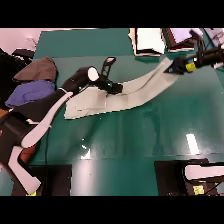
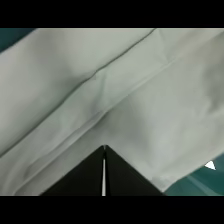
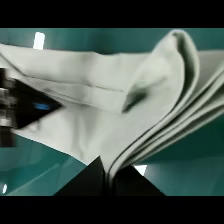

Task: Fold the shirts.

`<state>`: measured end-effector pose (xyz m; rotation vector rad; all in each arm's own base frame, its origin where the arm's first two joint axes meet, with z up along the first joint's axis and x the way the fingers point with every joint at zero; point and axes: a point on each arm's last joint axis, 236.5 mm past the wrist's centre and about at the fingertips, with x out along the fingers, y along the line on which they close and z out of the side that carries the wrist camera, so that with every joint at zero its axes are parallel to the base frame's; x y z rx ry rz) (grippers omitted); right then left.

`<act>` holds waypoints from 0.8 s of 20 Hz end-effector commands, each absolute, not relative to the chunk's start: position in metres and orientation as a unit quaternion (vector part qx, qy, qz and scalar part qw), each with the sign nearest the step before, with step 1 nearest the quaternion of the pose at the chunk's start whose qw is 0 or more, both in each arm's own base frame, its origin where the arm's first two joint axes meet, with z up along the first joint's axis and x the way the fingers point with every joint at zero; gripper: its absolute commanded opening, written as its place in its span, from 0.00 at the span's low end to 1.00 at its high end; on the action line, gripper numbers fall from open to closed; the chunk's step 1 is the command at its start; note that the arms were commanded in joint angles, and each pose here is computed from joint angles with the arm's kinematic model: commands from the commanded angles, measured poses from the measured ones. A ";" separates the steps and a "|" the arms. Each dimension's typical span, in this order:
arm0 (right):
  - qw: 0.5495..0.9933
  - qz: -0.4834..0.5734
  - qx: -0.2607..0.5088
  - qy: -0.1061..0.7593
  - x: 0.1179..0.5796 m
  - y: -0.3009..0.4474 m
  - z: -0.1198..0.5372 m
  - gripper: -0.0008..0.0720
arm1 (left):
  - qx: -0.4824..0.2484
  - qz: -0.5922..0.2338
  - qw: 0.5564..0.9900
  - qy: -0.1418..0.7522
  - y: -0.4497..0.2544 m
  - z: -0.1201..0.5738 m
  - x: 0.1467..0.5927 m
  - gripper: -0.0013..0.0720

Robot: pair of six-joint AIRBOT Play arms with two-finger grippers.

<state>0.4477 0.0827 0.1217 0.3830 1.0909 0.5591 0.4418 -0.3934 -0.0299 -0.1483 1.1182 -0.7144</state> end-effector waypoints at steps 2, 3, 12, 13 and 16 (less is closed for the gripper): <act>0.822 0.313 0.140 0.454 0.443 0.147 0.198 0.03 | -0.070 -0.349 0.762 0.541 -0.415 -0.057 0.433 0.05; 0.825 0.321 0.135 0.445 0.442 0.158 0.208 0.03 | -0.060 -0.350 0.759 0.545 -0.413 -0.061 0.431 0.05; 0.814 0.380 0.110 0.425 0.420 0.224 0.232 0.03 | -0.067 -0.325 0.782 0.527 -0.360 -0.020 0.464 0.05; 0.814 0.386 0.108 0.421 0.419 0.233 0.233 0.03 | -0.075 -0.316 0.794 0.515 -0.340 0.002 0.475 0.05; 0.801 0.421 0.097 0.415 0.410 0.280 0.229 0.03 | -0.089 -0.275 0.841 0.458 -0.261 0.083 0.505 0.05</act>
